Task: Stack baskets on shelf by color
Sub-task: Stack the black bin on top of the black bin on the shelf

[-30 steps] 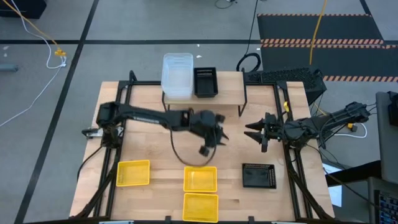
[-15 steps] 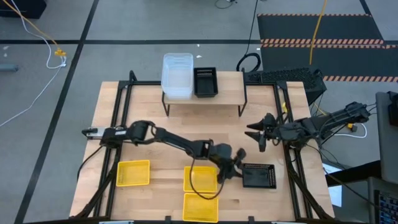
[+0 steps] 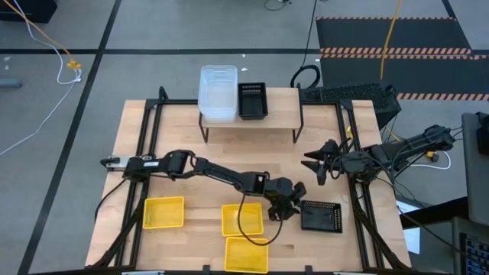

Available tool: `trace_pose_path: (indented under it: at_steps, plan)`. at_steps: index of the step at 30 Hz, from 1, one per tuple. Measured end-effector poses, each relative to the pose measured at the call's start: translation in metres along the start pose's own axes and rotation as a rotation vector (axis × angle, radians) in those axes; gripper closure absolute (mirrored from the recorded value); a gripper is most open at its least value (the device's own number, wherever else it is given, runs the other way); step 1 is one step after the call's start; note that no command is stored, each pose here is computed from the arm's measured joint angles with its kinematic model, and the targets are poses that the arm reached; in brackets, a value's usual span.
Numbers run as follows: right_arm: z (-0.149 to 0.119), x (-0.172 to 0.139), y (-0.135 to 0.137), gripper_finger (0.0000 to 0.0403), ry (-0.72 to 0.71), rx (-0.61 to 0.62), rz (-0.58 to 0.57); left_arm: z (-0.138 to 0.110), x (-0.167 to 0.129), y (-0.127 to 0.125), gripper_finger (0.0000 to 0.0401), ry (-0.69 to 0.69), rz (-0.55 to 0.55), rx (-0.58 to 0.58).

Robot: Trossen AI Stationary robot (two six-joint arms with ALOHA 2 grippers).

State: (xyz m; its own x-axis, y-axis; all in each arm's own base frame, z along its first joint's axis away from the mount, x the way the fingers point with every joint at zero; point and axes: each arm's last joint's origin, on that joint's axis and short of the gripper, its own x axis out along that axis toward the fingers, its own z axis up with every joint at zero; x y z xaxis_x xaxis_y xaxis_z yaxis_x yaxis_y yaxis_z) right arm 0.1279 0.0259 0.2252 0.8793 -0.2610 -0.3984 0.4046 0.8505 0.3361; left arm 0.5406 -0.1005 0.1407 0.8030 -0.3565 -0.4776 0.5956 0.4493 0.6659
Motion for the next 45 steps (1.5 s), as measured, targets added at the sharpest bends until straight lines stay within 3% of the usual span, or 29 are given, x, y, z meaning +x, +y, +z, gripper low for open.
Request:
trace_pose_path:
  at_steps: [7,14,22,31,45]
  plan:
    - [0.000,0.000,0.000,0.0232,-0.004,0.005,-0.002,-0.003,-0.001,-0.003,0.0277,0.038,-0.030,0.051]
    - [0.000,0.001,0.001,0.0232,-0.004,0.004,-0.005,0.001,0.000,0.001,0.0277,0.004,0.023,0.081]
    - [0.000,0.001,0.001,0.0232,-0.004,0.004,-0.005,-0.004,0.013,-0.012,0.0277,0.008,0.037,0.111]
    - [0.000,0.001,0.001,0.0232,-0.005,0.003,-0.007,-0.008,0.013,-0.009,0.0279,0.022,0.066,0.059]
    - [0.001,0.001,0.000,0.0232,-0.021,0.009,-0.024,-0.004,0.014,-0.011,0.0393,0.006,0.065,0.014]
